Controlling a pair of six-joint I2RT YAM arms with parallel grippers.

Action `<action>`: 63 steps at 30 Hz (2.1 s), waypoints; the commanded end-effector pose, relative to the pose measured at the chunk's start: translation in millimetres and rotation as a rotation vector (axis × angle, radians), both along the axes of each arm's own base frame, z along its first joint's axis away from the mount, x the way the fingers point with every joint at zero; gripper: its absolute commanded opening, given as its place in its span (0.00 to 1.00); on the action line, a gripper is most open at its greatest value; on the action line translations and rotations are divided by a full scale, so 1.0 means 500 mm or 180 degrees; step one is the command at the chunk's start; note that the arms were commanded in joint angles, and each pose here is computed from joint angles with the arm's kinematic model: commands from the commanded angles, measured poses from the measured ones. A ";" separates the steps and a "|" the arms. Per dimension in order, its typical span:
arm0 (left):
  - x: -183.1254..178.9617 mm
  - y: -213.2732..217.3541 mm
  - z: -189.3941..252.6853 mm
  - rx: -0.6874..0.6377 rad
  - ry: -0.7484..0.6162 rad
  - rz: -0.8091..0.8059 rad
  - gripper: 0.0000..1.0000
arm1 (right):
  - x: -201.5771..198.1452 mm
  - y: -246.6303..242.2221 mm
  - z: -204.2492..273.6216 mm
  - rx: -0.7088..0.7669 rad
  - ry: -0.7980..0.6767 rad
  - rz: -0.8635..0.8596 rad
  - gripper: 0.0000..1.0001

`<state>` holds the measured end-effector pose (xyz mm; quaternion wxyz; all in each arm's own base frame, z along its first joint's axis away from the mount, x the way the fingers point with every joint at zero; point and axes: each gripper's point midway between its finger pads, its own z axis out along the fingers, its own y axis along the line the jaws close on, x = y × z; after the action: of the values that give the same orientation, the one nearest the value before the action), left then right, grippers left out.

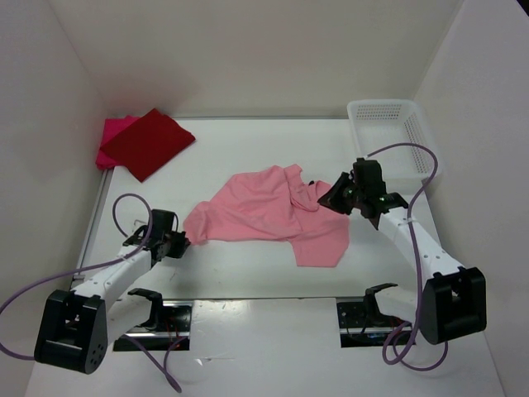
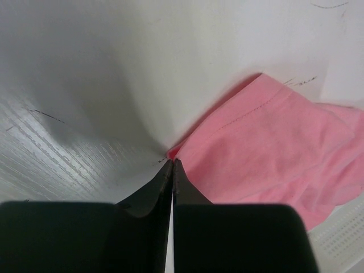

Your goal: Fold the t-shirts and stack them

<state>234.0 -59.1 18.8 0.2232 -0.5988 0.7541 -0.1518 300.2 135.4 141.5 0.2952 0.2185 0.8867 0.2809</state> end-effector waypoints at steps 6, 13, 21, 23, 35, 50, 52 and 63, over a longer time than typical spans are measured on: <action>0.089 0.017 0.084 0.0293 -0.0407 -0.0235 0.00 | -0.023 -0.042 -0.023 -0.0164 0.0075 -0.0173 0.23; 0.201 0.085 0.203 0.0768 -0.0859 -0.0677 0.00 | -0.061 -0.067 -0.107 -0.0249 0.0515 -0.0486 0.25; 0.297 0.237 0.237 0.1068 -0.0957 -0.0818 0.00 | -0.118 -0.033 -0.158 -0.0378 0.0831 -0.0529 0.28; 0.318 0.269 0.239 0.1105 -0.0982 -0.0759 0.00 | -0.145 -0.023 -0.175 -0.0400 0.0936 -0.0514 0.29; 0.351 0.227 0.191 0.0760 -0.1066 -0.0990 0.00 | -0.167 0.044 -0.258 -0.0525 0.1098 -0.0256 0.47; 0.312 0.198 0.245 0.0902 -0.1177 -0.1105 0.00 | -0.227 0.114 0.042 -0.0092 0.0708 0.0558 0.00; 0.312 0.198 0.245 0.0902 -0.1177 -0.1105 0.00 | -0.258 0.103 -0.014 -0.0122 0.0958 0.0672 0.00; 0.361 0.210 0.225 0.0913 -0.1100 -0.1099 0.00 | -0.057 0.079 -0.124 -0.0471 0.0730 0.0429 0.03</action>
<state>391.9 39.8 110.5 0.3670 -0.4110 0.8143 -0.1824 208.7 160.1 55.0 0.1005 0.2088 0.9556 0.1818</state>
